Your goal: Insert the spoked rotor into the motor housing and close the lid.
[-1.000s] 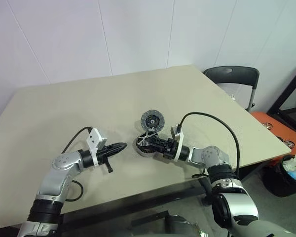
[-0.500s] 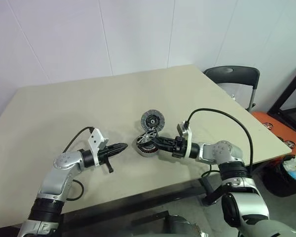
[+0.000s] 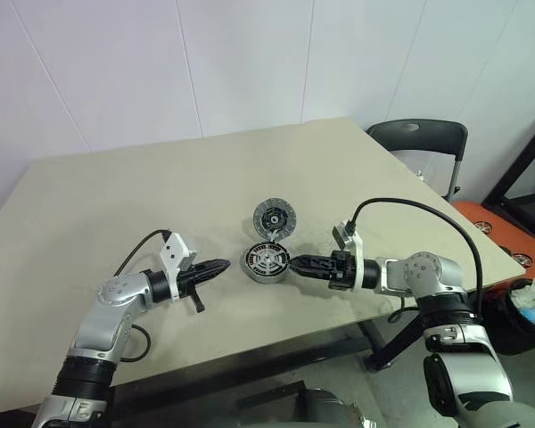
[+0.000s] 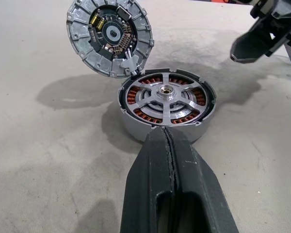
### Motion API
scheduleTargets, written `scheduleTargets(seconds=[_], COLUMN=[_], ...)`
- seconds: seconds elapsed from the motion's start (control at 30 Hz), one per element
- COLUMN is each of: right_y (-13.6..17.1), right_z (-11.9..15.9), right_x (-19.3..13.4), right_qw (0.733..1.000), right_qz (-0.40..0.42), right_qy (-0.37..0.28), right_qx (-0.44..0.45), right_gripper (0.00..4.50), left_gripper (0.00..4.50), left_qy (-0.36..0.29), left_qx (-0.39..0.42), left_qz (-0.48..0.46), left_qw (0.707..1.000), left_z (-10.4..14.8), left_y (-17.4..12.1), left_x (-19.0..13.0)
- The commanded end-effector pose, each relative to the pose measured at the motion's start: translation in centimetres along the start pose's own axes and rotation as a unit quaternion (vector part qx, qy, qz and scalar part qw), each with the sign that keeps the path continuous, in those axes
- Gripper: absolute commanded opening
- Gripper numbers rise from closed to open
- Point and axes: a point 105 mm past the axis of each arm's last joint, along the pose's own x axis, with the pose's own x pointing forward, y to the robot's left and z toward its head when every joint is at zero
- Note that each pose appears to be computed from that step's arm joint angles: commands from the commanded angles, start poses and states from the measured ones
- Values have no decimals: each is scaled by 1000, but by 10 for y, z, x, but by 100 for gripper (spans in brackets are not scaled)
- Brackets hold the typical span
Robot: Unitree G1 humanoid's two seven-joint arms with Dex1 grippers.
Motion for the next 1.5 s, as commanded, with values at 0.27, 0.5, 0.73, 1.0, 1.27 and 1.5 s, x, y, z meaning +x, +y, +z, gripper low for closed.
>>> scheduleTargets(seconds=[0.27,0.5,0.73,1.0,1.27,1.5], right_y=[2,-12,-28,-67,13,17], right_z=[9,11,12,-8,-5,13], right_x=[47,66,69,49,34,21], right_qw=[932,902,886,859,895,804], right_qz=[-109,-157,-191,-258,-67,-128], right_qy=[84,72,74,161,158,231], right_qx=[-334,-396,-416,-411,-411,-533], right_gripper=[22,2,2,2,2,2], left_gripper=[0,0,0,0,0,0], left_qy=[-15,-18,-19,-17,-15,-18], left_qx=[25,25,23,22,24,25], left_qz=[-2,1,-1,-2,-4,-8], left_qw=[1000,1000,1000,1000,1000,999], left_z=[14,15,14,13,13,13], left_y=[1,0,-3,-5,-3,-4], left_x=[3,2,3,3,3,4])
